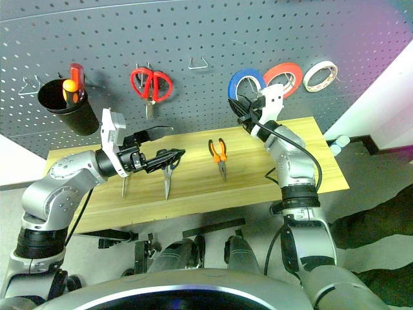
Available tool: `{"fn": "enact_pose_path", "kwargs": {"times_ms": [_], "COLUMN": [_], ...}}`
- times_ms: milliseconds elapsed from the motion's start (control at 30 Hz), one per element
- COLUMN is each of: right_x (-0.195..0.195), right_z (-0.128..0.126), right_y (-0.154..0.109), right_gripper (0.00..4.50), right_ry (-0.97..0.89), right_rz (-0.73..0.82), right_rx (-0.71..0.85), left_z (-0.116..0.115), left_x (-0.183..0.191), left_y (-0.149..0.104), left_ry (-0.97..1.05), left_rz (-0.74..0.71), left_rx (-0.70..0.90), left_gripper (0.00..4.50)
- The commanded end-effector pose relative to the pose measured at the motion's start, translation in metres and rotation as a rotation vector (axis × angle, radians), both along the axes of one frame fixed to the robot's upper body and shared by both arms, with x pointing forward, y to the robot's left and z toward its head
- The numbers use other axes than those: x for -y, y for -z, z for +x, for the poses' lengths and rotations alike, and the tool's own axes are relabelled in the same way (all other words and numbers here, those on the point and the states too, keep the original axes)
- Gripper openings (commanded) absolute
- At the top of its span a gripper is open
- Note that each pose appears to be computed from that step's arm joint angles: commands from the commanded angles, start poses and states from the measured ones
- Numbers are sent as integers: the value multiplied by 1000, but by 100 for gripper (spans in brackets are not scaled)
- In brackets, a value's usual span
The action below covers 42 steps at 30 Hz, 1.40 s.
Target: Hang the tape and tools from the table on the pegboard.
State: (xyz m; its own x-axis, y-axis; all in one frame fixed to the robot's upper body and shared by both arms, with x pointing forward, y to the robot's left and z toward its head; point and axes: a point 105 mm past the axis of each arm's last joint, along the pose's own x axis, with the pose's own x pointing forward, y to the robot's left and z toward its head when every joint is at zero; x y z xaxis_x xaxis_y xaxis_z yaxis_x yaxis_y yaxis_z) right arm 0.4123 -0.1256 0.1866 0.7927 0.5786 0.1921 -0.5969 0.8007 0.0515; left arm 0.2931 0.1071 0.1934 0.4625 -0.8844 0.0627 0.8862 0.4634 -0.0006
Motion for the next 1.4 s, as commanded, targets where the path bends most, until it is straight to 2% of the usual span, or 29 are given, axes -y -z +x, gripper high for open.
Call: {"fn": "enact_pose_path", "kwargs": {"times_ms": [33,233,267,567,700,967,1100,1400], "right_x": [-3,-4,-5,-12,-7,14,3,-19], "right_z": [-1,-2,-4,-38,-49,-47,-49,-47], "right_y": [-8,-4,-4,20,25,30,35,77], "right_gripper": [232,442,448,448,448,448,448,448], "right_ry": [-11,-12,-18,-176,-183,-53,-45,-16], "right_rz": [11,6,2,-37,-55,-74,-84,-159], "right_rx": [37,26,27,-67,-100,-154,-166,-285], "left_z": [-7,-7,-7,-6,-4,5,5,-13], "left_x": [-2,-2,-2,-3,-4,-19,-33,-50], "left_y": [-10,-9,-9,-8,-8,3,9,13], "left_ry": [6,5,5,0,0,-70,-121,-184], "left_rz": [-9,-6,-7,-10,-14,-4,11,35], "left_rx": [40,36,37,34,34,14,13,-16], "left_gripper": [450,450,450,450,450,450,450,450]}}
